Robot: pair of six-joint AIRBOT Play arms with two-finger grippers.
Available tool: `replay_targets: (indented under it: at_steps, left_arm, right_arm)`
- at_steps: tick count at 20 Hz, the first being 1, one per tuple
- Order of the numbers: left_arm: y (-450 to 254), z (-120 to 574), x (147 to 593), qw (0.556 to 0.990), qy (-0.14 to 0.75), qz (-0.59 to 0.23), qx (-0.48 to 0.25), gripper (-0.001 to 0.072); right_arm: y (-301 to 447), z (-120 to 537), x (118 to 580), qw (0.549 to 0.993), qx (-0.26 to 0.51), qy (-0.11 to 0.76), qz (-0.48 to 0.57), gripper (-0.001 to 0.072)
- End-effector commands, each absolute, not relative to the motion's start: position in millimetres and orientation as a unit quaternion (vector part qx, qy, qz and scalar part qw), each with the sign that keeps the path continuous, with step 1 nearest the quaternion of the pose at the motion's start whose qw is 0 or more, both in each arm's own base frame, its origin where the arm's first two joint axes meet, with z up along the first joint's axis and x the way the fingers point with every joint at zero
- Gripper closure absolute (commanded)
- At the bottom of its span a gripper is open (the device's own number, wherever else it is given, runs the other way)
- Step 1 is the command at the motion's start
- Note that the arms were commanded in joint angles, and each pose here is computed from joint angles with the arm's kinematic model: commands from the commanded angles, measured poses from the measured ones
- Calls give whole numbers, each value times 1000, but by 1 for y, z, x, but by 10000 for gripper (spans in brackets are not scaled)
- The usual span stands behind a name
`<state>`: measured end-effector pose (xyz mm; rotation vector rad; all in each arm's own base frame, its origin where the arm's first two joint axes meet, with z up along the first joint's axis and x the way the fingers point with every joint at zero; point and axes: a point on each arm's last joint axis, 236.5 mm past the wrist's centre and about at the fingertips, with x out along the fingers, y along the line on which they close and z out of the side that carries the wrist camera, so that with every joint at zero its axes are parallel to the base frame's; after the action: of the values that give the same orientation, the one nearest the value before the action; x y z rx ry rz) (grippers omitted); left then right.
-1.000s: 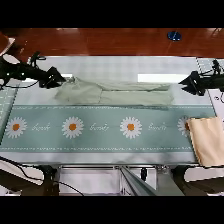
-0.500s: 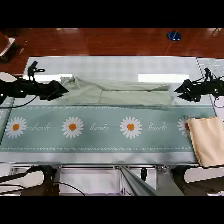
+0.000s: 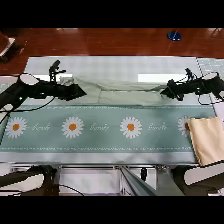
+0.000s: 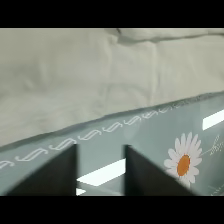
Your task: Fold the shirts.
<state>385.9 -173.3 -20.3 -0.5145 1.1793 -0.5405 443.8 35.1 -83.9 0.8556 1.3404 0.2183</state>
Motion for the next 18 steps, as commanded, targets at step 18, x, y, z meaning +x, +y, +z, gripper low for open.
replay_targets:
  at_steps: [18]
  left_arm:
    - [-442,-11,356,693,552,-427,-180,683]
  right_arm:
    - [48,163,283,865,229,427,130,694]
